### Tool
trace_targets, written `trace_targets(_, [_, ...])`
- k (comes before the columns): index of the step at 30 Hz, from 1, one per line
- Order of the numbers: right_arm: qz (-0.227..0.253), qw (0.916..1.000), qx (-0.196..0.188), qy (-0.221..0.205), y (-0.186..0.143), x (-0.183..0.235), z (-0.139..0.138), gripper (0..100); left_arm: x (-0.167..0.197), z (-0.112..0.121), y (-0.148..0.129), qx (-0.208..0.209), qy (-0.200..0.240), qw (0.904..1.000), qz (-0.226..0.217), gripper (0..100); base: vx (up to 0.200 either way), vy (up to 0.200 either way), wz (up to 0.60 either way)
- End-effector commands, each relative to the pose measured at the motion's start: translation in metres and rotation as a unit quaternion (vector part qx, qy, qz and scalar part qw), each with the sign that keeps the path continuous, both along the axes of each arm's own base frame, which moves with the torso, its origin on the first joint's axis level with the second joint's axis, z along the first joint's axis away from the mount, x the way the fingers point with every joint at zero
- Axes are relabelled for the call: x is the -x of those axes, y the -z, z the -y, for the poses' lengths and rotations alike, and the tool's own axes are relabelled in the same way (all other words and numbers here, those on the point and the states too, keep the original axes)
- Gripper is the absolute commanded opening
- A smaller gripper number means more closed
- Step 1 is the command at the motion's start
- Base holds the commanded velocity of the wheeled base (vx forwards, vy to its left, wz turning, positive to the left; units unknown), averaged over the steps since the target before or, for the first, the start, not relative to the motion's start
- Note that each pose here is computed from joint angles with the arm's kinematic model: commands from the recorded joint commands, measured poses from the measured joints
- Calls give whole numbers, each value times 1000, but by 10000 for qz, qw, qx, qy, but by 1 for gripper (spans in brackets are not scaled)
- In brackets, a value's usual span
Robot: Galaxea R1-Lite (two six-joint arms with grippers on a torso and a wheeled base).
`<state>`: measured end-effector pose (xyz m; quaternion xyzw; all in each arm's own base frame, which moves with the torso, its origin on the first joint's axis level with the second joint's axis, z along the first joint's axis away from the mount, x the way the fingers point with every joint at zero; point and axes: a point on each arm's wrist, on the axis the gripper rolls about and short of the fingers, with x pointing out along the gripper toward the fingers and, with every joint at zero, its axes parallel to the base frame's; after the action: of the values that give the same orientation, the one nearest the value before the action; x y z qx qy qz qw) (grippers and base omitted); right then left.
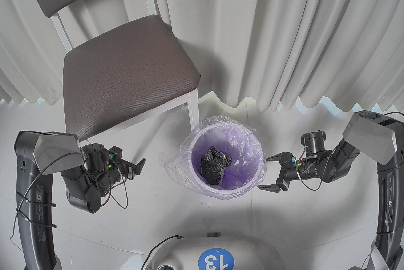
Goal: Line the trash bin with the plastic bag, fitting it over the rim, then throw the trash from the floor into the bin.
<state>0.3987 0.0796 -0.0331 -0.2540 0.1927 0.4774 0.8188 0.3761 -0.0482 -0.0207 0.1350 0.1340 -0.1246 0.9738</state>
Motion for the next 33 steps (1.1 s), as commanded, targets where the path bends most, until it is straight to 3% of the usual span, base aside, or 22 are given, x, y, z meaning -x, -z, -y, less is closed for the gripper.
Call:
trace_targets(1, [-26, 10000, 4, 22, 5, -14, 1, 100, 5, 4, -12, 21, 34, 9999, 119, 100, 0, 0, 0])
trace_targets(13, [-178, 9997, 78, 137, 19, -47, 14, 100, 7, -1, -17, 26, -52, 9999, 156, 100, 0, 0, 0])
trace_targets(14, [-235, 9997, 52, 105, 20, -47, 14, 0, 7, -1, -17, 25, -52, 9999, 149, 100, 0, 0, 0])
trace_targets(23, [-320, 9993, -170, -120, 18, -53, 12, 0, 6, -1, -16, 16, -57, 9999, 158, 100, 0, 0, 0])
trace_targets(33, [-251, 9994, -244, 45, 18, -80, 18, 0, 7, -3, -17, 17, -72, 9998, 166, 100, 0, 0, 0])
